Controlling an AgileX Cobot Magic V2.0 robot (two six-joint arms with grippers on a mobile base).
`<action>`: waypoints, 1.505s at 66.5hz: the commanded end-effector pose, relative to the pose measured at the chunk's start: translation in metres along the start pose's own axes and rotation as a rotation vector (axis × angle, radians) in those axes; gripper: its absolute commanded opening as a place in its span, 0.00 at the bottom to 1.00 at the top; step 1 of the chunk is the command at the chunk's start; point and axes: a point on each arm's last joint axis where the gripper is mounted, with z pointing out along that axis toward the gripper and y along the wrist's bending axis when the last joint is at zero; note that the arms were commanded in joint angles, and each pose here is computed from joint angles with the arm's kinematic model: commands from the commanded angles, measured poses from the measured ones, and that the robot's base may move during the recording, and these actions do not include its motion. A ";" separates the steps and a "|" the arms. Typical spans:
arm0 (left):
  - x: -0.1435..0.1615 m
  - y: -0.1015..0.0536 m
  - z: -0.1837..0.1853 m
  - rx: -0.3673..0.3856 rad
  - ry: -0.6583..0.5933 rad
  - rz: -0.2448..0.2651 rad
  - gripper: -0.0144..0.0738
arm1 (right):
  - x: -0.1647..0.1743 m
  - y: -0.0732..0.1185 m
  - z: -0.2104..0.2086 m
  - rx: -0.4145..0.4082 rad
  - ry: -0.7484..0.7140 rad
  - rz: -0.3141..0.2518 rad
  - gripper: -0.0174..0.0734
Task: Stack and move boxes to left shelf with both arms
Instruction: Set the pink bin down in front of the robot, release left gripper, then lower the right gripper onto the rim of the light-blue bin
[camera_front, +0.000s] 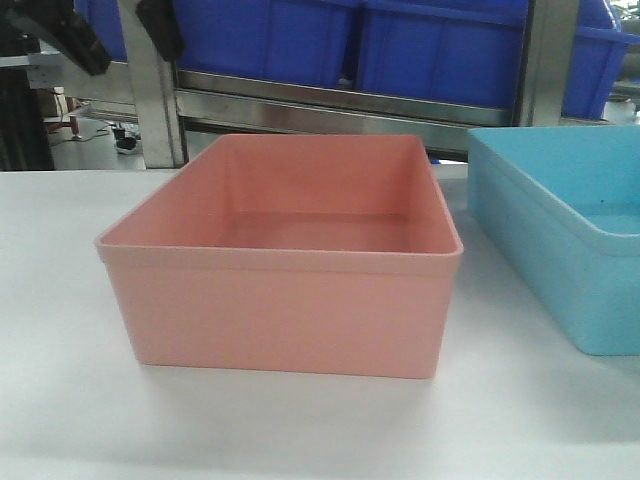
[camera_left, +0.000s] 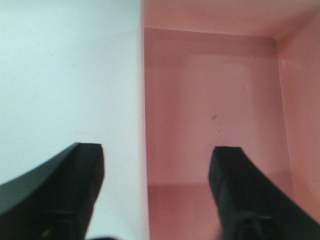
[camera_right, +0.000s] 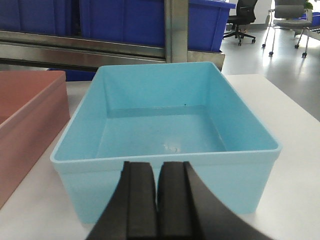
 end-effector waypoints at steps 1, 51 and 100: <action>-0.005 -0.003 -0.046 0.018 -0.112 0.073 0.41 | -0.016 0.002 -0.003 -0.011 -0.128 -0.017 0.25; 0.168 0.044 -0.118 -0.062 -0.655 0.123 0.15 | -0.085 0.006 0.002 0.004 -0.090 0.006 0.25; 0.187 0.048 -0.117 -0.060 -0.709 0.125 0.15 | -0.218 0.004 0.200 0.140 0.516 -0.103 0.84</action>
